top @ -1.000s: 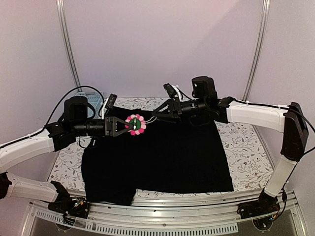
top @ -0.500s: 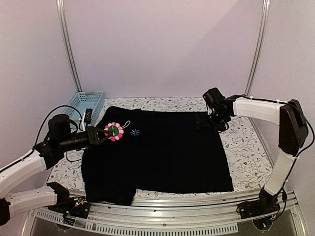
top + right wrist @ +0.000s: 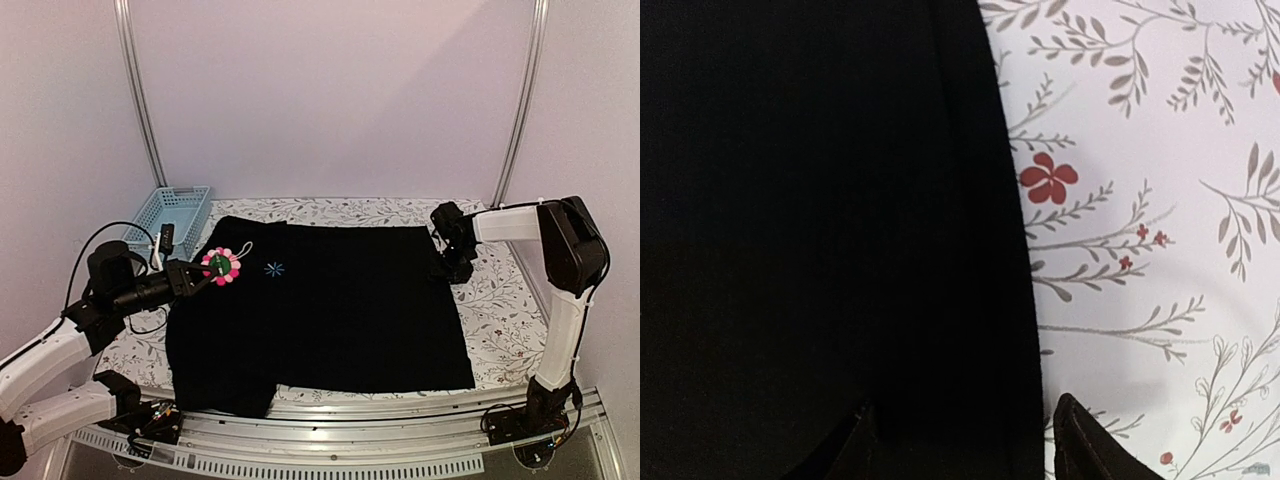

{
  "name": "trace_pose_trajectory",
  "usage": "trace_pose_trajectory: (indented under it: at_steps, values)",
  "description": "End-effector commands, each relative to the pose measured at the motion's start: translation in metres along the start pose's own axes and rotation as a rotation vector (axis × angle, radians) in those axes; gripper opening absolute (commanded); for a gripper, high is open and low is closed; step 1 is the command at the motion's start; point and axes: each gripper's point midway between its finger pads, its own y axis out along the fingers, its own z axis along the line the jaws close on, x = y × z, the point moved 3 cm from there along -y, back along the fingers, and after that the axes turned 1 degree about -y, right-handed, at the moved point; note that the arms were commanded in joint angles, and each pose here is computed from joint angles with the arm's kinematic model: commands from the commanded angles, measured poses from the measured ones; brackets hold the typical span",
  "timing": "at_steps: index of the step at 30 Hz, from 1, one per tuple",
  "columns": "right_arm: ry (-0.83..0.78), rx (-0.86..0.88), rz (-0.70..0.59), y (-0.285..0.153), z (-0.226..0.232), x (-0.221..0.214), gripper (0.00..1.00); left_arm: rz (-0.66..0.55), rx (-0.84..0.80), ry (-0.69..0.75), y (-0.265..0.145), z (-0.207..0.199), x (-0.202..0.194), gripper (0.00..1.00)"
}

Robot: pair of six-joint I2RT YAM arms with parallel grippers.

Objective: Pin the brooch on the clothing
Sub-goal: Move the flattened clothing to the center of the board.

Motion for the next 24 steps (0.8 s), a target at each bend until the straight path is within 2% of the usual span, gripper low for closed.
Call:
trace_pose_trajectory:
  at_steps: [1,10,24]
  values:
    - [-0.031,-0.038,0.125,0.033,-0.017,-0.038,0.52,-0.027,0.014,-0.005,-0.002,0.008,0.001,0.00]
    - [0.000,-0.110,0.128,0.035,-0.046,-0.039,0.00,-0.024,0.000,0.029,-0.001,0.004,0.005,0.00]
    - [0.072,-0.158,0.091,0.028,-0.095,-0.017,0.00,0.015,0.034,0.048,0.000,0.015,-0.005,0.00]
